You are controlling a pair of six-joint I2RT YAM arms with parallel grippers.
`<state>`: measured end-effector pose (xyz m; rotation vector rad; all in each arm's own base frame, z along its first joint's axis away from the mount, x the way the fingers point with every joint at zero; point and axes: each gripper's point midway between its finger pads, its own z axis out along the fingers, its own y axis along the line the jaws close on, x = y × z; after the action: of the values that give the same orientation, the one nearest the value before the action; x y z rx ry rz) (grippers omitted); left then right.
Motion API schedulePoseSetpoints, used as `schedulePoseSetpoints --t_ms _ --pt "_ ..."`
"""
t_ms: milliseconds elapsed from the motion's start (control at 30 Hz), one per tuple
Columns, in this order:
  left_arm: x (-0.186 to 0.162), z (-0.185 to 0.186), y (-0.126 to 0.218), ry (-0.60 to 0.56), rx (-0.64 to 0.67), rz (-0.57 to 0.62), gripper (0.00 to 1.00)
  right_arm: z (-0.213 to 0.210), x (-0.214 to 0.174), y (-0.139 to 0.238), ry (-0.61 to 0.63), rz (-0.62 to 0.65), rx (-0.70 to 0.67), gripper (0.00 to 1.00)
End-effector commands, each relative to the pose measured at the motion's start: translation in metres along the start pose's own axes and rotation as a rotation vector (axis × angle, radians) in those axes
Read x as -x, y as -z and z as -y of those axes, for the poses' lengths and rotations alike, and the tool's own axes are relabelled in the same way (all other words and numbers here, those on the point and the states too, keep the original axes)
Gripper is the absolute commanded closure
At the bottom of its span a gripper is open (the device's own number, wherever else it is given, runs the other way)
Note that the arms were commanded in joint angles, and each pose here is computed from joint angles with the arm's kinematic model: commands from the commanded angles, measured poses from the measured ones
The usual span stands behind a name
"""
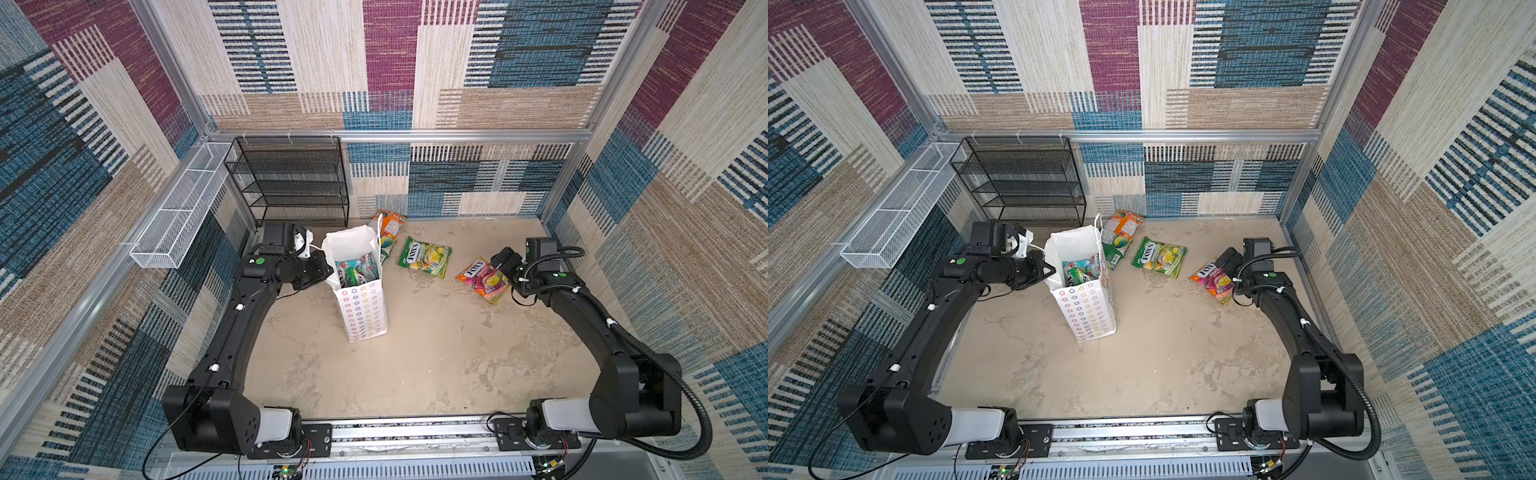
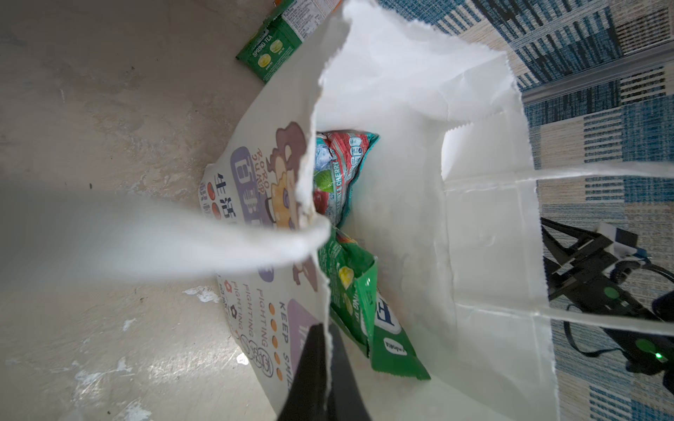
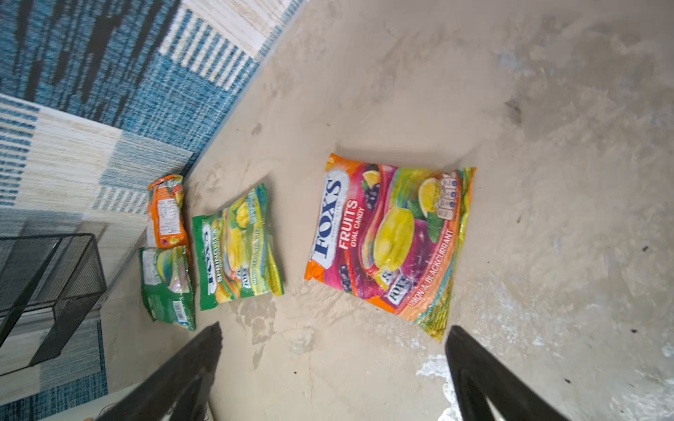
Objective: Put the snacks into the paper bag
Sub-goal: 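Withdraw the right gripper and reach toward the pink Fox's fruits packet, then grasp the pink Fox's fruits packet with the right gripper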
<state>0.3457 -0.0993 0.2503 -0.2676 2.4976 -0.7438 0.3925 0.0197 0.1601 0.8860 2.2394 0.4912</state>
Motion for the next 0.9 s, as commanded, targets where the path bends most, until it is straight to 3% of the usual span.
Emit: schedulePoseSetpoints --t_ms 0,400,867 --pt "0.004 -0.001 0.002 -0.026 0.016 0.015 1.00 -0.001 0.005 -0.015 -0.036 0.015 0.044 0.04" --pt "0.003 0.003 -0.002 -0.005 -0.037 -0.009 1.00 0.066 -0.026 -0.062 -0.093 -0.101 -0.097 0.09" --pt "0.006 0.001 -0.001 -0.011 -0.028 0.008 1.00 0.077 -0.038 -0.104 -0.102 -0.211 -0.110 0.38"
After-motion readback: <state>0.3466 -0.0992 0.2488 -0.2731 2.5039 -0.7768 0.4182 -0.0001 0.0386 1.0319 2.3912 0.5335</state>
